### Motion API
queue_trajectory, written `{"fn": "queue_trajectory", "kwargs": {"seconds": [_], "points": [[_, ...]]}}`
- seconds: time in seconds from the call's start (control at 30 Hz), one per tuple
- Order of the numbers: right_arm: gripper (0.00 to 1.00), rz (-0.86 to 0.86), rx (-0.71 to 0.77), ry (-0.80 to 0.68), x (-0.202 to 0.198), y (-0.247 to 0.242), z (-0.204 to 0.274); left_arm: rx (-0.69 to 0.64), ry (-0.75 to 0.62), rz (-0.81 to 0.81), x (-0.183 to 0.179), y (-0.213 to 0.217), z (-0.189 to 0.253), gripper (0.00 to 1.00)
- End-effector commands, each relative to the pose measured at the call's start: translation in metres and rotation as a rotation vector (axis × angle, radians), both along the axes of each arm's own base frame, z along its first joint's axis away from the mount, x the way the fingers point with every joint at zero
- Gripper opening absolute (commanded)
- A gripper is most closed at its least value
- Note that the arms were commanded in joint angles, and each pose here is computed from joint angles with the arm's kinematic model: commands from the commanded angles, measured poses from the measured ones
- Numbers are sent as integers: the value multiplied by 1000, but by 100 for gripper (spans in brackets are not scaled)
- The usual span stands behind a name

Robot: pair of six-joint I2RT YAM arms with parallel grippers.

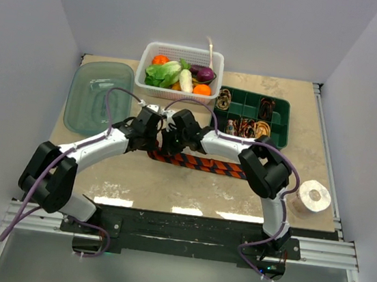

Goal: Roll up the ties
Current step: Roll the tie at the center of the board.

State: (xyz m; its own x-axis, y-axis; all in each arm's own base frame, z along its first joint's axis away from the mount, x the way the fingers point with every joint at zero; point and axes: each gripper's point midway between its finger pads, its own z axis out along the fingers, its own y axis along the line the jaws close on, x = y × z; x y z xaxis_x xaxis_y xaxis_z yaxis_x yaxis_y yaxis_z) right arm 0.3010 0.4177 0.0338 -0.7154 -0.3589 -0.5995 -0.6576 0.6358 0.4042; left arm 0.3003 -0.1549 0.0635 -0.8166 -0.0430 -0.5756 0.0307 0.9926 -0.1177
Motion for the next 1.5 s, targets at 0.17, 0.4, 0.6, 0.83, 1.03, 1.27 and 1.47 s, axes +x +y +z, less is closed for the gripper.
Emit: {"fn": "queue_trajectory", "kwargs": {"seconds": [0.17,0.4,0.6,0.83,1.03,1.27,1.47], "points": [[0,-82,43,-124,26,-17,59,220,-14,48,3,26,14,0],[0,-184,12,-122,43,-45,62,369,12,58,1,29,11,0],[0,-229,14,-111,49,-61,63,475,40,47,-1,21,-2,0],[0,-250,4,-92,50,-74,57,457,37,14,-3,2,-8,0],[0,-244,7,-78,50,-75,54,388,50,-41,-5,-16,-16,0],[0,-230,3,-61,47,-73,46,317,57,-90,-8,-31,-21,23],[0,-222,2,-52,46,-72,43,254,71,-127,-10,-45,-26,37]]}}
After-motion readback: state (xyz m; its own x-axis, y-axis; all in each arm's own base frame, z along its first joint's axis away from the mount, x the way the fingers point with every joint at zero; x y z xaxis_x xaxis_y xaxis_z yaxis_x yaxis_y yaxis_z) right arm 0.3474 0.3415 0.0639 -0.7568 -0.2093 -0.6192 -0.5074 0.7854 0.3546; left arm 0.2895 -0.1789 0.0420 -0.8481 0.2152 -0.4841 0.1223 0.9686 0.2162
